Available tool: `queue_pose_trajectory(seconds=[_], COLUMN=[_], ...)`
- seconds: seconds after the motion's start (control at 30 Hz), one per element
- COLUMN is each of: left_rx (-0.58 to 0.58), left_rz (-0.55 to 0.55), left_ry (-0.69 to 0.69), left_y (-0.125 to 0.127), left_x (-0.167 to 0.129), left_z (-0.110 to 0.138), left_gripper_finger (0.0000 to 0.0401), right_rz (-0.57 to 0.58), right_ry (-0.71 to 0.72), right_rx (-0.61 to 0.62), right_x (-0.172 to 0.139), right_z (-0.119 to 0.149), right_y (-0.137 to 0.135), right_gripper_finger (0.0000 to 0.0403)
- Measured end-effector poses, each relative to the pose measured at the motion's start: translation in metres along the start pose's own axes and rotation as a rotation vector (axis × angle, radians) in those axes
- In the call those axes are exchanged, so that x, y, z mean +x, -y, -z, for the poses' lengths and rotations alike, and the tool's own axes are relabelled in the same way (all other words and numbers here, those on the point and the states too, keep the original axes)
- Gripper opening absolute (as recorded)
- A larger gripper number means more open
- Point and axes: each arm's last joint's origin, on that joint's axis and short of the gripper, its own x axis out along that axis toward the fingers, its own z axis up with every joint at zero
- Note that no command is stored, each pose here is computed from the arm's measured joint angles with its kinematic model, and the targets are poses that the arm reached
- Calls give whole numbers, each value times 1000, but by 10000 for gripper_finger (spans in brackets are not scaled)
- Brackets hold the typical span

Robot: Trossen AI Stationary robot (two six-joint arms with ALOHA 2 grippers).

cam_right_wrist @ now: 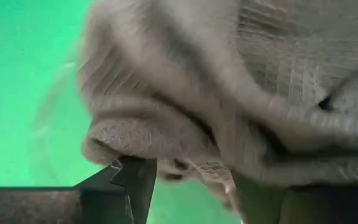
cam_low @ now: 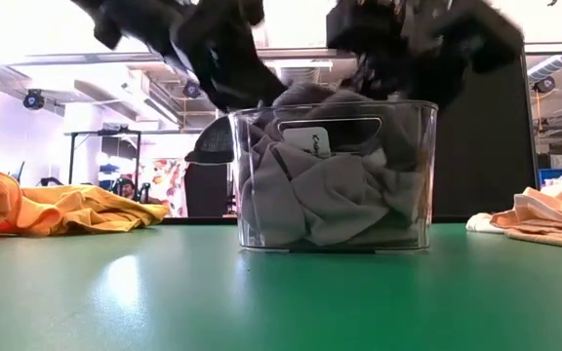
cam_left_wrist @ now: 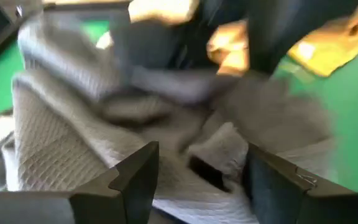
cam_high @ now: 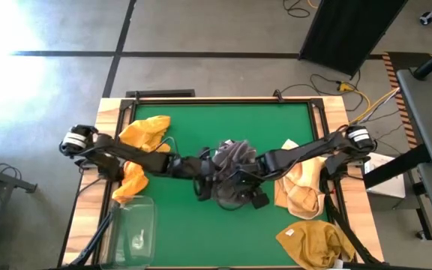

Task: Sort towels by color in basket
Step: Put the gray towel into the top transparent bin

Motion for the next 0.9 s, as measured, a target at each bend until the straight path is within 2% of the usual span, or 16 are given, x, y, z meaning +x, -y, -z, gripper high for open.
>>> queue_pose_trajectory(seconds=[0.07,0.2,0.33,0.47,0.63,0.8,0.9], left_rx=[-15,-30,-28,-31,-25,-16,-12], left_rz=[19,53,72,70,69,69,68], left_ry=[-25,-98,-135,-176,-192,-209,-190], left_y=[-7,-11,-9,-8,-8,-10,-12], left_x=[9,26,39,45,41,22,3], left_z=[4,15,19,19,16,7,-5], left_gripper_finger=[204,204,204,204,204,204,204], right_rz=[8,94,259,387,388,220,177], right_ry=[-5,-21,36,38,68,29,-16], right_rx=[2,17,46,82,131,155,157], right_x=[-16,-47,-71,-75,-49,3,32], right_z=[-1,-1,-3,-1,0,8,13], right_y=[-1,-2,1,7,20,28,30], right_gripper_finger=[188,184,184,190,197,198,196])
